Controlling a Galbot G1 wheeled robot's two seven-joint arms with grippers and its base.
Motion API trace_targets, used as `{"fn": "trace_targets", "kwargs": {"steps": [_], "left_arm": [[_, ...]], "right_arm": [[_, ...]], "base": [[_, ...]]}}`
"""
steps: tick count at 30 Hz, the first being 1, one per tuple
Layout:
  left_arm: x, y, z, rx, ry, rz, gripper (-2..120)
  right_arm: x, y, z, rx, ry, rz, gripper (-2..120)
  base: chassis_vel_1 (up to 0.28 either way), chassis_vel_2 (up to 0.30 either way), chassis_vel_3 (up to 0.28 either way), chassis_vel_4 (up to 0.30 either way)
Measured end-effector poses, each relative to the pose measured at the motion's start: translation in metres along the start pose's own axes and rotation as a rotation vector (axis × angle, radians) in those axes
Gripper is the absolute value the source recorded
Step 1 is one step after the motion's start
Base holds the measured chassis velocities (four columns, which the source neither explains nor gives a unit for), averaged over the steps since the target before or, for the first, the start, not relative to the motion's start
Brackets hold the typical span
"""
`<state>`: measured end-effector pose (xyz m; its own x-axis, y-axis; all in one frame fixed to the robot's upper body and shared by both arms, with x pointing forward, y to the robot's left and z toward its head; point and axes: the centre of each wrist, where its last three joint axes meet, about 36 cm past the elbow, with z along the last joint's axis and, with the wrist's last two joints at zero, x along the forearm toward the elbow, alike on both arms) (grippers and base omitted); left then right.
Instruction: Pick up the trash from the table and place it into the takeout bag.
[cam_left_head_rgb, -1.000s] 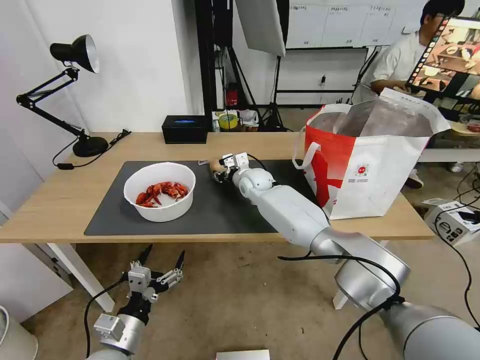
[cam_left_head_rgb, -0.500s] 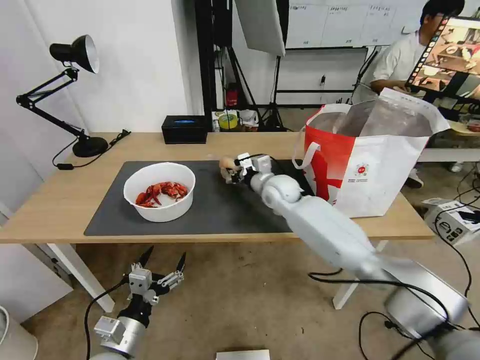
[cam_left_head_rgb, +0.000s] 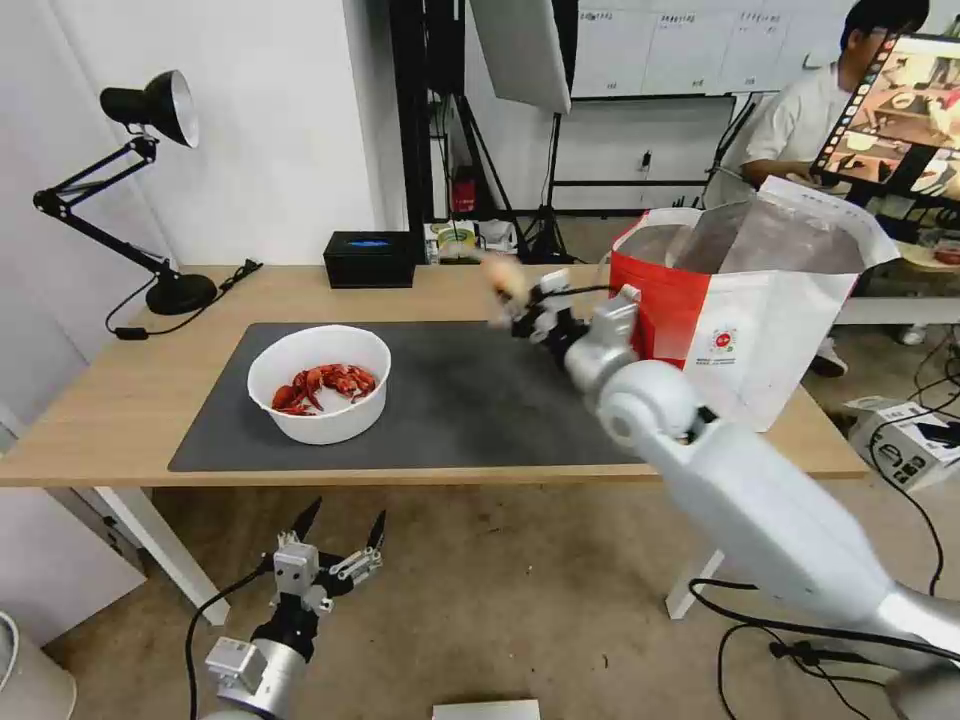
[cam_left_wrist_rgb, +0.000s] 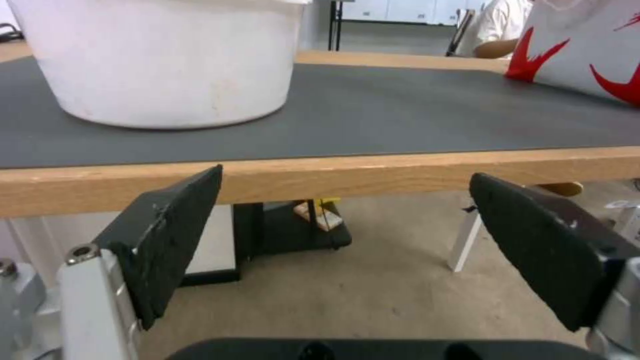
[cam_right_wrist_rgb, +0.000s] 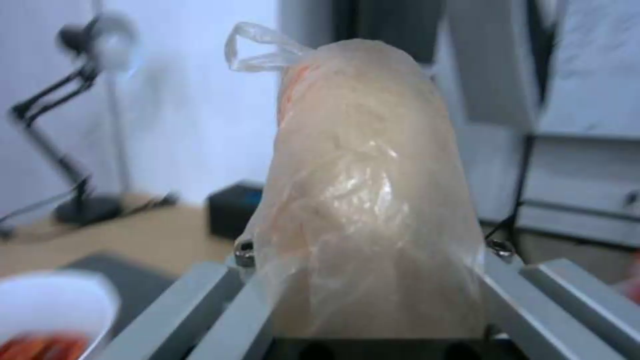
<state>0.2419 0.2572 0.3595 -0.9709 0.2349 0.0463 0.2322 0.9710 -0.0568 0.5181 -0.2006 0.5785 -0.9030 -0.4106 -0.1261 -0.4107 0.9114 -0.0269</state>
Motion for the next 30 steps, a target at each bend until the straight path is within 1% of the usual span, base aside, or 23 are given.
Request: {"fn": "trace_targets", "kwargs": {"steps": [1, 2, 3, 5, 6, 9, 10, 13, 14, 17, 18, 21, 22, 23, 24, 25, 26, 29, 30], "left_arm": [[0.0, 0.0, 0.001, 0.0, 0.001, 0.0, 100], [0.0, 0.0, 0.001, 0.0, 0.001, 0.0, 100], [0.0, 0.0, 0.001, -0.001, 0.002, -0.001, 100], [0.0, 0.0, 0.002, -0.001, 0.004, -0.001, 100], [0.0, 0.0, 0.002, -0.001, 0.004, -0.001, 100], [-0.001, -0.002, 0.003, 0.002, 0.001, 0.006, 100], [-0.001, -0.002, 0.003, 0.002, 0.001, 0.006, 100], [-0.003, -0.005, 0.002, 0.007, -0.003, 0.016, 100], [-0.003, -0.005, 0.002, 0.007, -0.003, 0.016, 100], [-0.005, -0.007, 0.002, 0.009, -0.006, 0.024, 100], [-0.005, -0.007, 0.002, 0.009, -0.006, 0.024, 100], [-0.007, -0.006, 0.003, 0.006, -0.007, 0.027, 100], [-0.008, -0.006, 0.003, 0.006, -0.006, 0.029, 100], [-0.008, -0.006, 0.003, 0.006, -0.006, 0.029, 100], [-0.009, -0.006, 0.004, 0.006, -0.007, 0.031, 100], [-0.009, -0.006, 0.004, 0.006, -0.007, 0.033, 100], [-0.009, -0.006, 0.004, 0.006, -0.007, 0.033, 100], [-0.012, -0.005, 0.004, 0.006, -0.01, 0.039, 100], [-0.012, -0.005, 0.004, 0.006, -0.01, 0.039, 100]], "right_arm": [[0.005, -0.008, -0.009, 0.009, -0.028, 0.035, 7], [0.005, -0.008, -0.009, 0.009, -0.028, 0.035, 7], [0.008, -0.016, -0.016, 0.016, -0.048, 0.065, 7], [0.018, -0.037, -0.035, 0.036, -0.09, 0.146, 7], [0.018, -0.037, -0.035, 0.036, -0.09, 0.146, 7], [0.029, -0.065, -0.054, 0.059, -0.106, 0.225, 7], [0.029, -0.065, -0.054, 0.059, -0.106, 0.225, 7], [0.035, -0.093, -0.063, 0.056, -0.086, 0.279, 7], [0.035, -0.093, -0.063, 0.056, -0.086, 0.279, 7], [0.038, -0.111, -0.061, 0.043, -0.06, 0.322, 7], [0.038, -0.111, -0.061, 0.043, -0.06, 0.322, 7], [0.039, -0.124, -0.058, 0.049, -0.03, 0.365, 7], [0.04, -0.129, -0.056, 0.056, -0.009, 0.381, 10], [0.04, -0.129, -0.056, 0.056, -0.009, 0.381, 10], [0.041, -0.133, -0.056, 0.061, 0.006, 0.389, 17], [0.042, -0.136, -0.055, 0.062, 0.017, 0.393, 20], [0.042, -0.136, -0.055, 0.062, 0.017, 0.393, 20], [0.043, -0.141, -0.057, 0.068, 0.054, 0.399, 37], [0.043, -0.141, -0.057, 0.068, 0.054, 0.399, 37]], "base": [[0.0, 0.0, 0.0, 0.0], [0.0, 0.0, 0.0, 0.0], [0.0, 0.0, 0.0, 0.0], [0.0, 0.0, 0.0, 0.0], [0.0, 0.0, 0.0, 0.0], [0.0, 0.0, 0.0, 0.0], [0.0, 0.0, 0.0, 0.0], [0.0, 0.0, 0.0, 0.0], [0.0, 0.0, 0.0, 0.0], [0.0, 0.0, 0.0, 0.0], [0.0, 0.0, 0.0, 0.0], [0.0, 0.0, 0.0, 0.0], [0.0, 0.0, 0.0, 0.0], [0.0, 0.0, 0.0, 0.0], [0.0, 0.0, 0.0, 0.0], [0.0, 0.0, 0.0, 0.0], [0.0, 0.0, 0.0, 0.0], [0.0, 0.0, 0.0, 0.0], [0.0, 0.0, 0.0, 0.0]]}}
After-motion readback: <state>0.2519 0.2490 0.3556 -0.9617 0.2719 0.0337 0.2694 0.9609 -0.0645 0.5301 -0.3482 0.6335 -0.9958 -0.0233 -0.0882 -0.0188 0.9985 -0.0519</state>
